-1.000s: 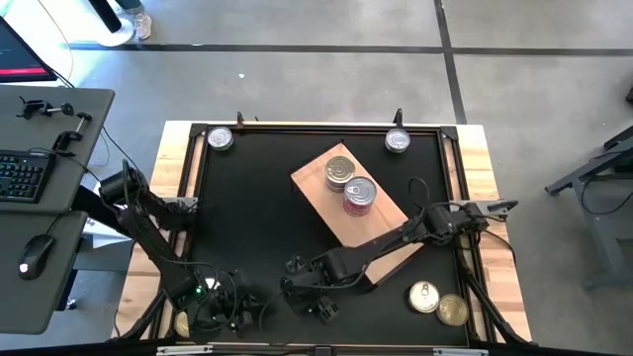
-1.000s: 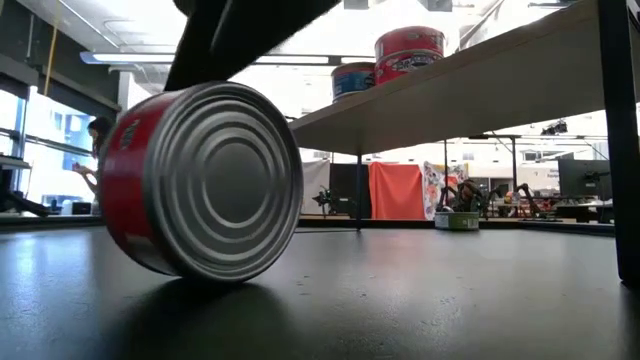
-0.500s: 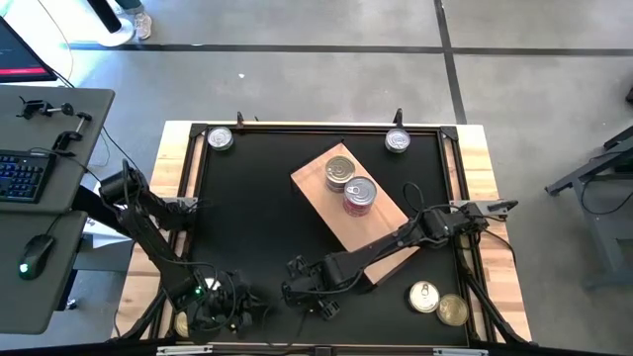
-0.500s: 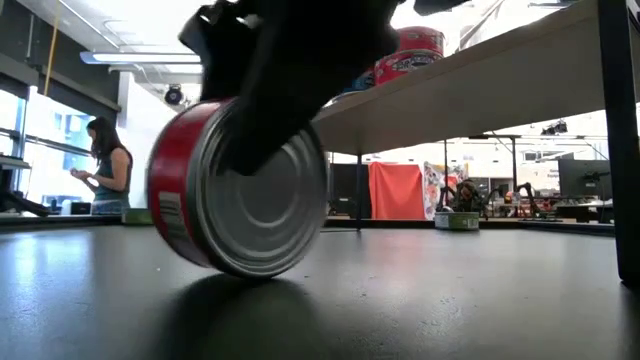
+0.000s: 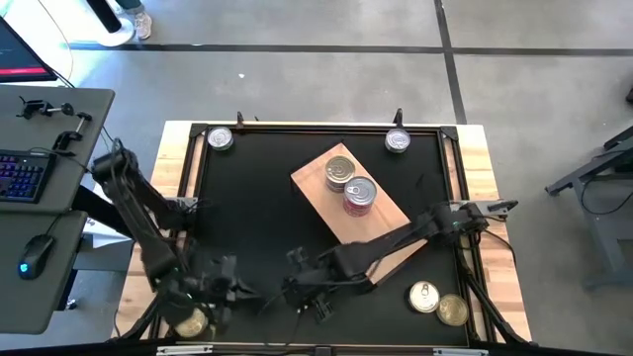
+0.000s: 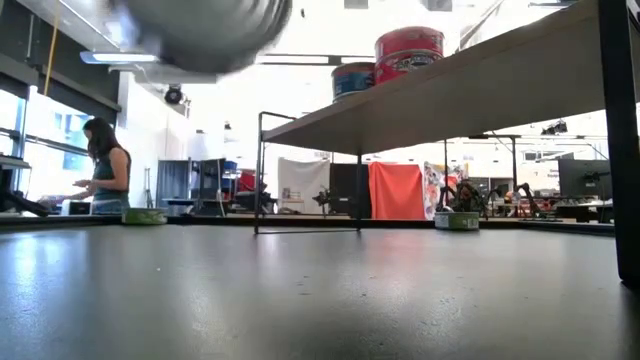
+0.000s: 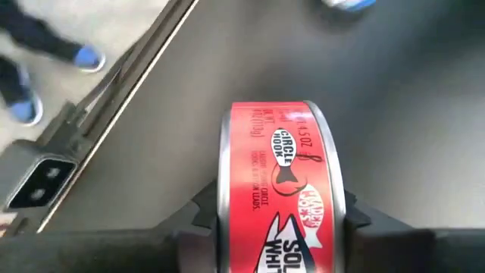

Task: Stack canned seafood by type on shelf
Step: Stack the red tuna can on top of the red tuna can on the shelf

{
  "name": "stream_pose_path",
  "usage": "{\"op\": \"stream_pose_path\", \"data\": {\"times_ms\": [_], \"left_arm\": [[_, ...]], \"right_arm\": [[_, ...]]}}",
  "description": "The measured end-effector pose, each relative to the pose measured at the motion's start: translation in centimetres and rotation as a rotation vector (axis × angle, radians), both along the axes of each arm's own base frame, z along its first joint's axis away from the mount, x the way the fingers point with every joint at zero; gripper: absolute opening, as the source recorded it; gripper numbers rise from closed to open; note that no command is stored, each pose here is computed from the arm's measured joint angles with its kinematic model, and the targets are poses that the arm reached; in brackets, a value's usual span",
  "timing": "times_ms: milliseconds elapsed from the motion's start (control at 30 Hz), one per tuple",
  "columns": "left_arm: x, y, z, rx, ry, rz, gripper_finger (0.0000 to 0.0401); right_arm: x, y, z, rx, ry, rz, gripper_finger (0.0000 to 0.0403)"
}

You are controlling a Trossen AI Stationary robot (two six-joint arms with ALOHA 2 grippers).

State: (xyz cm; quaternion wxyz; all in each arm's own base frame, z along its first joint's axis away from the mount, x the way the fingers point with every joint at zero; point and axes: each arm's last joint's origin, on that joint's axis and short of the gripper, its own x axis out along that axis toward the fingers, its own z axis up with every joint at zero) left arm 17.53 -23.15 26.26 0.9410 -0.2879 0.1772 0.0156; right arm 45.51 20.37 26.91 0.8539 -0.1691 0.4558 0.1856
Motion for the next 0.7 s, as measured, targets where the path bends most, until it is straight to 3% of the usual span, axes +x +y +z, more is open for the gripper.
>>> {"op": "stream_pose_path", "data": {"times_ms": [133, 300, 467, 600, 700], "left_arm": [[-1.2, 1.7, 2.9, 0.103, -0.094, -0.012, 0.0000], [-1.7, 3.2, 4.6, 0.211, -0.150, 0.011, 0.0000], [-1.0, 3.7, 4.7, 0.218, -0.138, 0.000, 0.0000], [-0.3, 3.6, 4.0, 0.219, -0.110, -0.026, 0.0000], [0.0, 3.3, 3.5, 0.235, -0.095, -0.029, 0.0000]], "right_arm": [[-2.2, -2.0, 5.6, -0.049, -0.133, -0.153, 0.0114], [-5.0, -5.2, 10.5, -0.244, -0.265, -0.368, 0.0114], [-8.8, -8.5, 13.4, -0.402, -0.257, -0.585, 0.0114], [-12.0, -10.2, 14.1, -0.532, -0.182, -0.731, 0.0114], [-12.9, -10.5, 14.9, -0.526, -0.241, -0.759, 0.0114]]}}
